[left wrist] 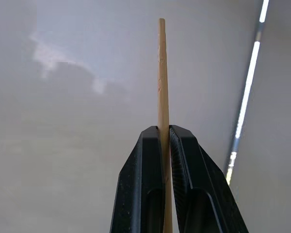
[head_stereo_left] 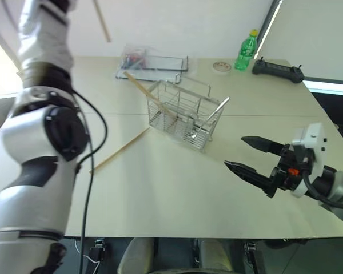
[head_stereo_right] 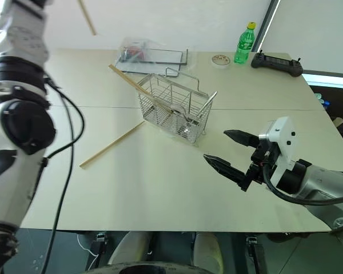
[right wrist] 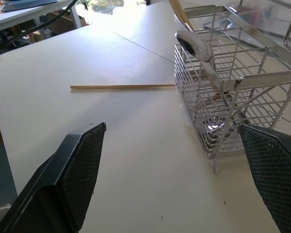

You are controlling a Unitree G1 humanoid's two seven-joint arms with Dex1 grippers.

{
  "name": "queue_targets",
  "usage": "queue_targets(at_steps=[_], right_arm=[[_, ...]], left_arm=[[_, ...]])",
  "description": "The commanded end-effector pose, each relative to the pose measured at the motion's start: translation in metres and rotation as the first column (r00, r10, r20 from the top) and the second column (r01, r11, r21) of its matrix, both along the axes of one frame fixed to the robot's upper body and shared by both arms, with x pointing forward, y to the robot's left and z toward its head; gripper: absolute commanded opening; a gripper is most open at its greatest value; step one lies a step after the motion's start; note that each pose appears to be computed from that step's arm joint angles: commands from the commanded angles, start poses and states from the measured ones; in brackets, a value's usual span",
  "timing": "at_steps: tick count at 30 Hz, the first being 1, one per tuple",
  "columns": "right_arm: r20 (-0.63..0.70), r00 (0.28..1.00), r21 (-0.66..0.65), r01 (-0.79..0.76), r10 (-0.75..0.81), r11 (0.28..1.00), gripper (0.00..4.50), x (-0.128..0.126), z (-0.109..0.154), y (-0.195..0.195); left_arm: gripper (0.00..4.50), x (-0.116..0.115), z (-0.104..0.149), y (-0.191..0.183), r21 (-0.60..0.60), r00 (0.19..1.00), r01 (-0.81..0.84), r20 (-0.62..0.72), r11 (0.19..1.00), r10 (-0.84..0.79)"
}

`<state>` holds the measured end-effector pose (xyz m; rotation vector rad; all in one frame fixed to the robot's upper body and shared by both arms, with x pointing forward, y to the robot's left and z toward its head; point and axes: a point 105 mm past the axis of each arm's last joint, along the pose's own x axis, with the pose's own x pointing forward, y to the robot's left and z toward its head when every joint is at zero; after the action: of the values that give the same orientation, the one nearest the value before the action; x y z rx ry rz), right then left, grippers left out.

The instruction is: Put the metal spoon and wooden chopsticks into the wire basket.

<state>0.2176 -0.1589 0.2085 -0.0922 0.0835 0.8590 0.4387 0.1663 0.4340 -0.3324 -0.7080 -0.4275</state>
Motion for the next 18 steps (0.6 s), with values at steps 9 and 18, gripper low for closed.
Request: queue_targets(at_steps=[9,18], right_arm=[[0.052,0.998,0.032,0.04,-0.042,0.999,4.5,-0.004,0.006,0.001],[0.06,0.996,0.043,0.058,-0.061,0.997,4.5,-0.003,0.006,0.001]], left_arm=[[0.05,-0.014,-0.034,-0.077,0.129,0.983,0.18,0.01,0.975,-0.182],[0.05,-0.023,-0.076,-0.095,0.176,0.979,0.202,-0.055,0.963,-0.195]])
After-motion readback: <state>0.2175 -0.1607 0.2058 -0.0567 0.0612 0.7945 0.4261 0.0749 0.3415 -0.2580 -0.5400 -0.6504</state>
